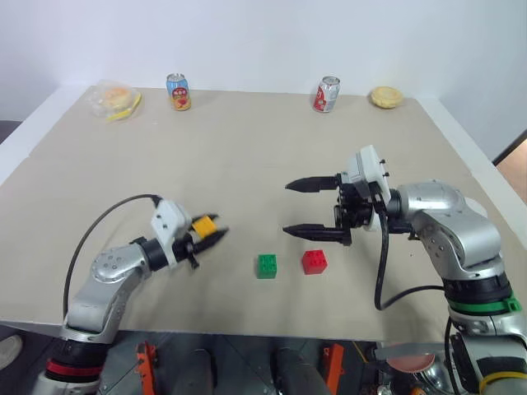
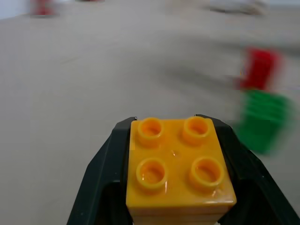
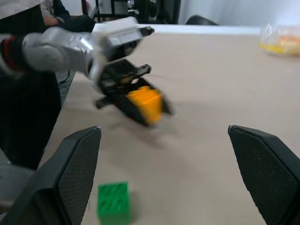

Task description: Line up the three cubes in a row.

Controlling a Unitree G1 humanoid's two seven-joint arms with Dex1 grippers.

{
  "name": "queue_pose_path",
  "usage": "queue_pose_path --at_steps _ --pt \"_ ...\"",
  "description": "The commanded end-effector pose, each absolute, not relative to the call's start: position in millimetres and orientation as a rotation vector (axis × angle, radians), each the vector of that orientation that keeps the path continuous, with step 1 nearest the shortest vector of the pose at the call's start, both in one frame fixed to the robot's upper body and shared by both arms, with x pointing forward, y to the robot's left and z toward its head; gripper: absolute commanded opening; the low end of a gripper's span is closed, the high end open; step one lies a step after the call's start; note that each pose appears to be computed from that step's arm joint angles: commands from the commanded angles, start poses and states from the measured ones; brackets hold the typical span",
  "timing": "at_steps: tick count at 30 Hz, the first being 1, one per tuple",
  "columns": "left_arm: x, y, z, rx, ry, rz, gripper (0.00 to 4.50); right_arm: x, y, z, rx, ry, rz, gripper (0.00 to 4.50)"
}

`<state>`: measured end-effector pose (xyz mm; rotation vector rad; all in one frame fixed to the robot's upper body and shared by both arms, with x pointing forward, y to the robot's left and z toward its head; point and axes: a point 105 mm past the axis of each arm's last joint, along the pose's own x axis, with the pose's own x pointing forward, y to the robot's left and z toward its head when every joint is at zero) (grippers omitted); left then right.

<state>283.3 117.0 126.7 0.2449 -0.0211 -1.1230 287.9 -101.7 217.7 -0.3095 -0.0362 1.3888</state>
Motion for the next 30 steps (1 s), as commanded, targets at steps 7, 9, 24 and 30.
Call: queue_pose_path --at_steps 7,9,24,30 --pt "284 121 111 0.377 0.045 -1.478 1.4 267 -109 231 -0.334 -0.103 1.283 4.5" --pt "287 124 108 0.398 0.068 -1.526 1.4 261 -112 229 -0.33 -0.089 1.274 4.5" --pt "288 115 95 0.447 0.071 -1.608 1.4 252 -121 220 -0.338 -0.022 1.239 4.5" --pt "286 116 93 0.458 0.07 -1.599 3.34 255 -121 220 -0.341 -0.019 1.242 4.5"
